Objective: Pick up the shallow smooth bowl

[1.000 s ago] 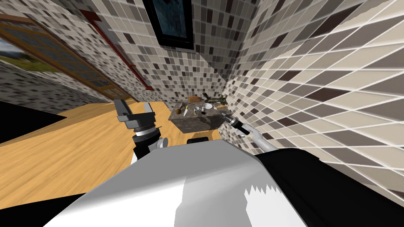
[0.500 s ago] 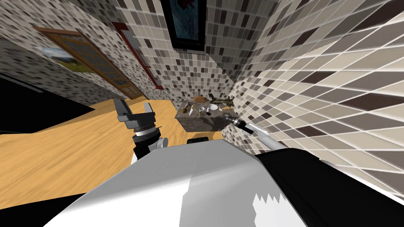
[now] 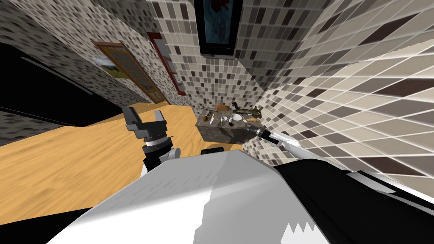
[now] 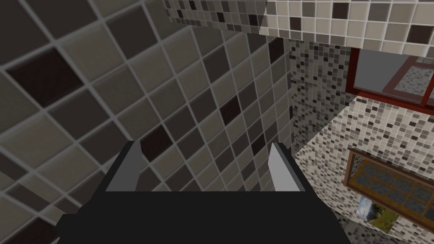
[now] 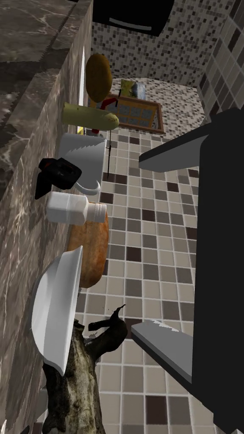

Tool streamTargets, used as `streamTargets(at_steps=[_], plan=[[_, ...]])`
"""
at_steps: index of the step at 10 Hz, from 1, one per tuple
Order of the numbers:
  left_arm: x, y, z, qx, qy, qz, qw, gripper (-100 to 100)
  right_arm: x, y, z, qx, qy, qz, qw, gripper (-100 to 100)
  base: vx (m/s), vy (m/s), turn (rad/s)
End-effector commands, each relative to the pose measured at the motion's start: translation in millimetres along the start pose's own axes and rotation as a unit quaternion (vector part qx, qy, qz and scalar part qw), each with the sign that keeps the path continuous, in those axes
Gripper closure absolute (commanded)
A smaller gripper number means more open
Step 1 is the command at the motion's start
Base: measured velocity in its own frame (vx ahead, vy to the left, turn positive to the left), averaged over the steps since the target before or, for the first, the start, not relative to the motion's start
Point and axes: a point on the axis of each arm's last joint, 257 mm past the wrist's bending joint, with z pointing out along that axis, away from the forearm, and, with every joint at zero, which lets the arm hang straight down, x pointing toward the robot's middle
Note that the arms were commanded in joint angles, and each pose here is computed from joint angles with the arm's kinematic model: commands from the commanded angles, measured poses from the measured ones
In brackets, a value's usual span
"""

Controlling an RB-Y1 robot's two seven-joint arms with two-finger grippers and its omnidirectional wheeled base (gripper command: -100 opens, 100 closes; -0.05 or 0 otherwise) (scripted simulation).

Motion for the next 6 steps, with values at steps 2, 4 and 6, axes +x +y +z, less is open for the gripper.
streamTargets(at_steps=[2, 4, 6], plan=[[0.0, 0.0, 0.0, 0.0, 0.0, 0.0, 1.0, 0, 22.8, -32.8, -12.6, 0.025, 0.051, -0.05, 0.9972, -100, 0.031, 0.069, 0.205], [0.0, 0.0, 0.0, 0.0, 0.0, 0.0, 1.0, 0, 39.2, -54.9, -26.6, 0.042, 0.085, -0.078, 0.9924, -100, 0.055, 0.073, 0.166], [0.0, 0.0, 0.0, 0.0, 0.0, 0.0, 1.0, 0, 56.3, -78.2, -43.6, 0.061, 0.12, -0.104, 0.9854, -100, 0.092, 0.091, 0.261]])
